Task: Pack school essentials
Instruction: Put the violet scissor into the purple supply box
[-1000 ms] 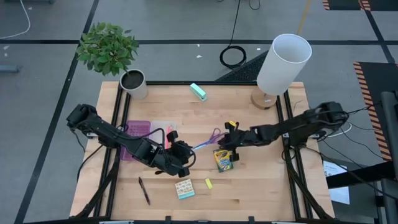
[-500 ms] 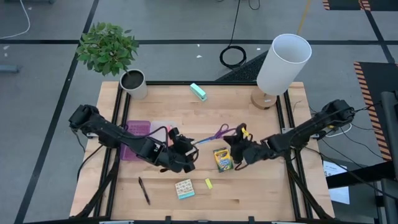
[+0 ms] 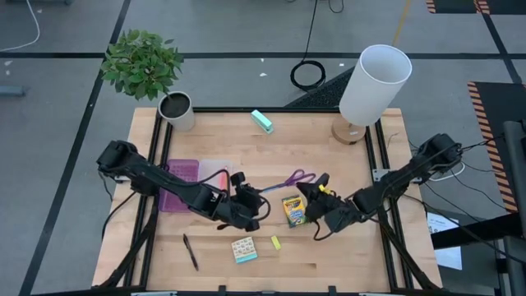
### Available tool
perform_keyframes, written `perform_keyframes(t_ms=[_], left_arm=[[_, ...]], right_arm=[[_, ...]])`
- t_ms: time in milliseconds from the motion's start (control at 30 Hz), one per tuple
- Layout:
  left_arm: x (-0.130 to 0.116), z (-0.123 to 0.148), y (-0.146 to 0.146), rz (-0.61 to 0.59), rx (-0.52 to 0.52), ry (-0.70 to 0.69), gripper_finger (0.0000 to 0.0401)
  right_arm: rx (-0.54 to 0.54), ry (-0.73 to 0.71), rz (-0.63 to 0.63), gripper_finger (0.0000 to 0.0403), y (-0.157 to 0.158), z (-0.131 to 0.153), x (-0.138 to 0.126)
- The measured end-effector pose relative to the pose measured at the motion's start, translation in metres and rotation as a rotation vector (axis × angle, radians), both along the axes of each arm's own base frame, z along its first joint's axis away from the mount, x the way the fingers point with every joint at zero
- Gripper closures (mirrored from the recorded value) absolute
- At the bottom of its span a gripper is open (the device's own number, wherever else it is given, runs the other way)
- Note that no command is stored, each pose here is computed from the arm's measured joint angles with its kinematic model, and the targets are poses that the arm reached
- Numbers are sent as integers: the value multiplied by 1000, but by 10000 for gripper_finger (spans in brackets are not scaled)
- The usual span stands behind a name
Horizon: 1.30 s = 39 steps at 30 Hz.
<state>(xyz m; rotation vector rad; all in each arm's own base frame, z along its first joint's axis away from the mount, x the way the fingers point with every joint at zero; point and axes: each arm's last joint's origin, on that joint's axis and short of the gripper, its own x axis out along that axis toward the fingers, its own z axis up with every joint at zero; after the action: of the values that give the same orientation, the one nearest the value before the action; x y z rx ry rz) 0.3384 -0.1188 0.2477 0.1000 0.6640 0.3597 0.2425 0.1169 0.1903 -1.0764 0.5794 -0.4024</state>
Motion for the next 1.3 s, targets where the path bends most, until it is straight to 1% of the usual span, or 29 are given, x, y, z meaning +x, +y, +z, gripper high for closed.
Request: perform_keyframes(t_ms=[67,167,300,400,567,700,800,933,1000,1067,1167,1300], left_arm=[[0,0,1,14,13,-8,232],[2,1,2,18,5,-21,232],[2,1,2,18,-7,-22,243],[3,2,0,-11,-24,-25,254],[-1,26,-7,-40,-52,-101,254],[-5,29,-10,-39,-56,-108,232],[-5,29,-9,-28,-78,-111,201],[-3,25,0,27,-111,-109,159],[-2,22,5,44,-137,-105,145],[0,22,6,8,-187,-94,139],[0,21,6,-9,-243,-87,148],[1,21,9,9,-253,-89,190]], right_arm=[[-29,5,8,394,3,-1,2],[-59,6,0,394,5,-3,3],[-64,12,3,394,5,-4,3],[-83,21,2,394,6,-4,3],[-105,22,-6,394,7,-3,2],[-107,20,-4,394,8,-2,2],[-108,16,5,394,10,-2,1],[-130,14,29,394,15,1,0],[-139,12,38,394,16,2,0],[-142,6,42,394,17,4,0],[-149,8,44,394,17,4,1],[-149,8,44,394,17,4,0]])
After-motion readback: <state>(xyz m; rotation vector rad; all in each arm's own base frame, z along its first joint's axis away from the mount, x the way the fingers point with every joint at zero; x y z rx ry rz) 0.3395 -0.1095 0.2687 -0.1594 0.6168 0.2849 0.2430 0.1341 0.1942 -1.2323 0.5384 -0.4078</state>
